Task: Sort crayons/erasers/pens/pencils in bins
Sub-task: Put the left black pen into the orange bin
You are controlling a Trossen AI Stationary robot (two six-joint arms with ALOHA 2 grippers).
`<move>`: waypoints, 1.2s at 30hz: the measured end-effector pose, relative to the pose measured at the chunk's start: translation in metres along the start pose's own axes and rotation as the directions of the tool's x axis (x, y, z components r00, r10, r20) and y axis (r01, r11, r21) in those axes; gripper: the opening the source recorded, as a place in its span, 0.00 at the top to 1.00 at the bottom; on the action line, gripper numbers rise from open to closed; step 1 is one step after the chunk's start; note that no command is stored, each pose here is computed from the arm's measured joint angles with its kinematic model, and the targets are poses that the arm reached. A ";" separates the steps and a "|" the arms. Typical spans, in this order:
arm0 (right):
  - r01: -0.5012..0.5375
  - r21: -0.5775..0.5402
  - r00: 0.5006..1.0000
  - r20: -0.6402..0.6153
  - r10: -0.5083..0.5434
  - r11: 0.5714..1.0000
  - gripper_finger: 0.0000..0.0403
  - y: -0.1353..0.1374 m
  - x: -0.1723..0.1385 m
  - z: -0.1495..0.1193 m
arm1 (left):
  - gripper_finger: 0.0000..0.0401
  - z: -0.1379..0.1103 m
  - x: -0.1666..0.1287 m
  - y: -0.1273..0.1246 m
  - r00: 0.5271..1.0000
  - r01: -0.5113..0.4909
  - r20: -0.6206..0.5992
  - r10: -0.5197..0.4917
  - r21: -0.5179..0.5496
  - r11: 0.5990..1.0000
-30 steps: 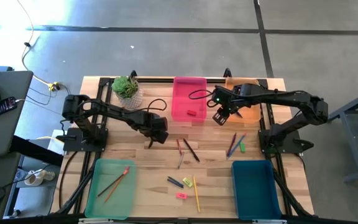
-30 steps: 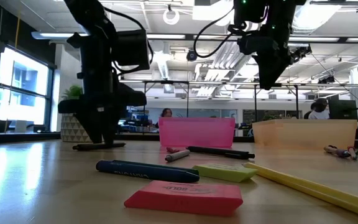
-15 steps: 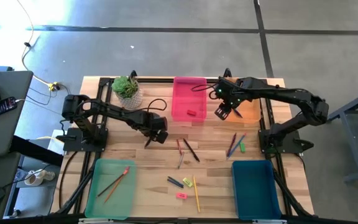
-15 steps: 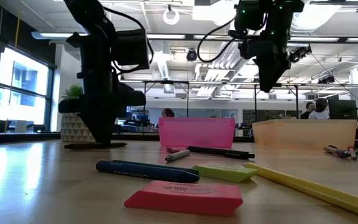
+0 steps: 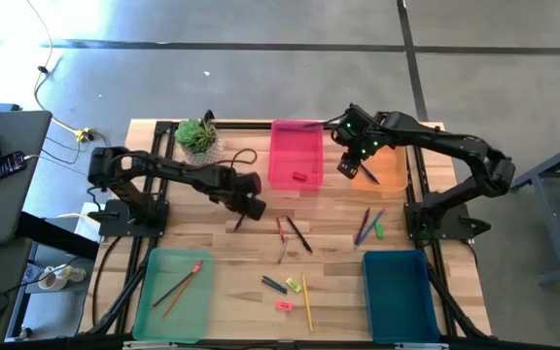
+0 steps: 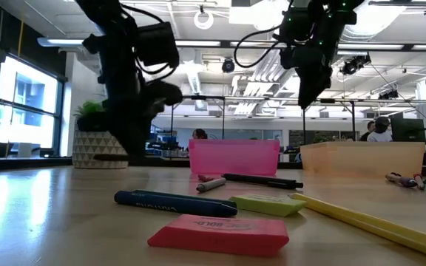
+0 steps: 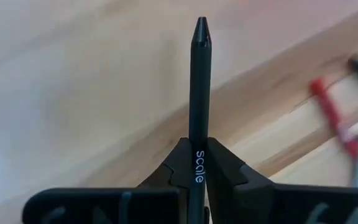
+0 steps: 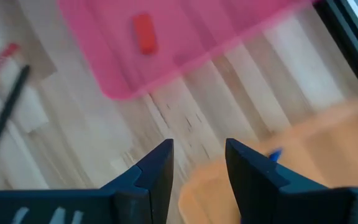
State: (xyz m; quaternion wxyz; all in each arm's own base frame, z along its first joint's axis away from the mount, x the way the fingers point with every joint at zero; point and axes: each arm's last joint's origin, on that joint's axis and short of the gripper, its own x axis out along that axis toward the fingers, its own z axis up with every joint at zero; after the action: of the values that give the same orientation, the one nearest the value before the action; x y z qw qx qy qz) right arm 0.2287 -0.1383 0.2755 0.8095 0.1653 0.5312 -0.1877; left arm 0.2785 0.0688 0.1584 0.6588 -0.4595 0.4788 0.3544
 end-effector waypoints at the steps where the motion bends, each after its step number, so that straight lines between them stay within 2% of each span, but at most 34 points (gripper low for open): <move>1: -0.024 -0.009 1.000 0.018 0.024 1.000 0.66 -0.002 0.000 0.002 | 0.98 0.002 -0.004 0.000 1.000 0.018 0.017 -0.018 -0.005 1.000; 5: -0.110 -0.053 0.990 0.087 0.114 0.993 0.66 -0.010 -0.002 0.007 | 0.98 0.009 -0.020 -0.005 0.988 0.122 0.093 -0.119 -0.023 0.992; 9: -0.137 -0.116 0.978 0.139 0.152 0.984 0.66 -0.020 -0.004 0.010 | 0.99 0.016 -0.035 -0.011 0.959 0.226 0.180 -0.220 -0.013 0.974; 13: -0.177 -0.188 0.955 0.204 0.215 0.966 0.66 -0.030 -0.006 0.014 | 0.99 0.023 -0.046 -0.019 0.907 0.334 0.270 -0.325 0.012 0.943; 19: -0.267 -0.270 0.879 0.325 0.349 0.925 0.66 -0.041 -0.012 0.023 | 0.99 0.038 -0.057 -0.030 0.790 0.445 0.423 -0.444 0.102 0.890; 24: -0.339 -0.311 0.798 0.406 0.446 0.888 0.66 -0.040 -0.017 0.032 | 0.99 0.051 -0.067 -0.033 0.688 0.440 0.535 -0.490 0.229 0.868; 30: -0.381 -0.371 0.703 0.479 0.526 0.847 0.66 -0.027 -0.023 0.045 | 0.99 0.064 -0.078 -0.034 0.586 0.378 0.606 -0.538 0.383 0.843; 36: -0.377 -0.414 0.630 0.540 0.557 0.828 0.66 -0.008 -0.028 0.059 | 0.99 0.071 -0.084 -0.034 0.522 0.323 0.619 -0.587 0.493 0.808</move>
State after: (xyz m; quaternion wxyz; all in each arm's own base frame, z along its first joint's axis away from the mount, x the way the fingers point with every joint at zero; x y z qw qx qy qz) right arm 0.2616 -0.1689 0.3233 0.9752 0.1157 0.1799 0.0578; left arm 0.3062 0.1224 0.2567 0.9293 -0.2696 0.0753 0.2410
